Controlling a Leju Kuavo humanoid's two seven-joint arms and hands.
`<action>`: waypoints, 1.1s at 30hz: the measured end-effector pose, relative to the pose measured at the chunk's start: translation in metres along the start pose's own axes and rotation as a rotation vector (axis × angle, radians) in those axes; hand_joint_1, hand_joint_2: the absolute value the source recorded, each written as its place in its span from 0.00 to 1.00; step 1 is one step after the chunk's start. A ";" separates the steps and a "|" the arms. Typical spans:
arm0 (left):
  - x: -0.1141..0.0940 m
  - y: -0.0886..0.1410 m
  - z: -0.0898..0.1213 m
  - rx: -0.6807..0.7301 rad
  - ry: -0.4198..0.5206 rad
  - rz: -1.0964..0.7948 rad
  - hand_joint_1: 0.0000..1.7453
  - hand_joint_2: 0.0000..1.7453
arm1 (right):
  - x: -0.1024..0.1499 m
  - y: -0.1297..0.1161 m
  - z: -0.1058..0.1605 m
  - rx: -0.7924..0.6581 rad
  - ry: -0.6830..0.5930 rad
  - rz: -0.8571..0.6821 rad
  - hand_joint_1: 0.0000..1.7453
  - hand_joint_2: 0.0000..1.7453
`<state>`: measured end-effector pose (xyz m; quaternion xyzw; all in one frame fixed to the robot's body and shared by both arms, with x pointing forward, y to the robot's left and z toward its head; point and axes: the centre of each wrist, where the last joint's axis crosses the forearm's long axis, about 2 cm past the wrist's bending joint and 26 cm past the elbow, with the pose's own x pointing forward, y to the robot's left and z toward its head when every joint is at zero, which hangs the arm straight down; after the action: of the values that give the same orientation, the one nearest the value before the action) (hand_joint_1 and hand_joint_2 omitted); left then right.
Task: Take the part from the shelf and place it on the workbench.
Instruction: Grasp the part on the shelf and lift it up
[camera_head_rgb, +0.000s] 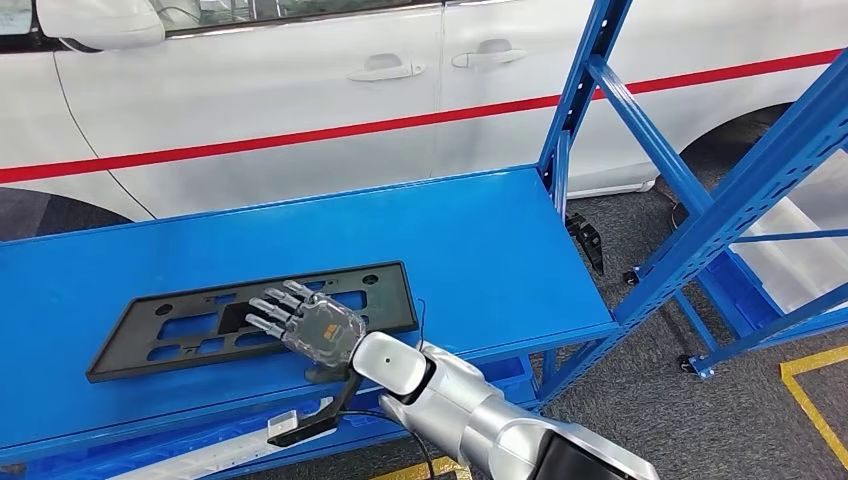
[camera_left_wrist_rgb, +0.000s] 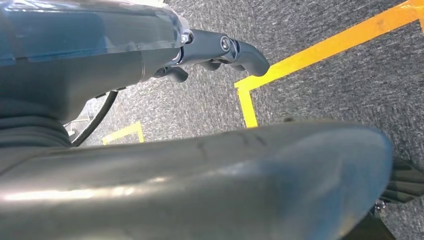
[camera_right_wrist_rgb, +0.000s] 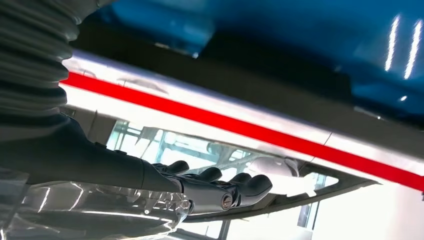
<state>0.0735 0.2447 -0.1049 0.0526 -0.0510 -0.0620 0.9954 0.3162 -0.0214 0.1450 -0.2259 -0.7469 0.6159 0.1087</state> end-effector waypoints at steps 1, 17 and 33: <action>0.002 -0.001 0.000 -0.001 -0.004 -0.005 0.00 0.00 | -0.004 -0.005 -0.007 0.016 -0.011 0.030 0.00 1.00; 0.008 -0.010 0.003 -0.007 -0.040 -0.008 0.00 0.00 | -0.036 -0.050 -0.049 -0.014 0.016 0.109 0.00 0.00; 0.010 -0.010 0.003 -0.003 -0.039 -0.002 0.00 0.00 | -0.021 -0.016 -0.028 0.000 0.103 -0.037 0.00 0.00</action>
<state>0.0814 0.2336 -0.1023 0.0497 -0.0705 -0.0639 0.9942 0.3438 -0.0097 0.1694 -0.2435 -0.7442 0.6014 0.1587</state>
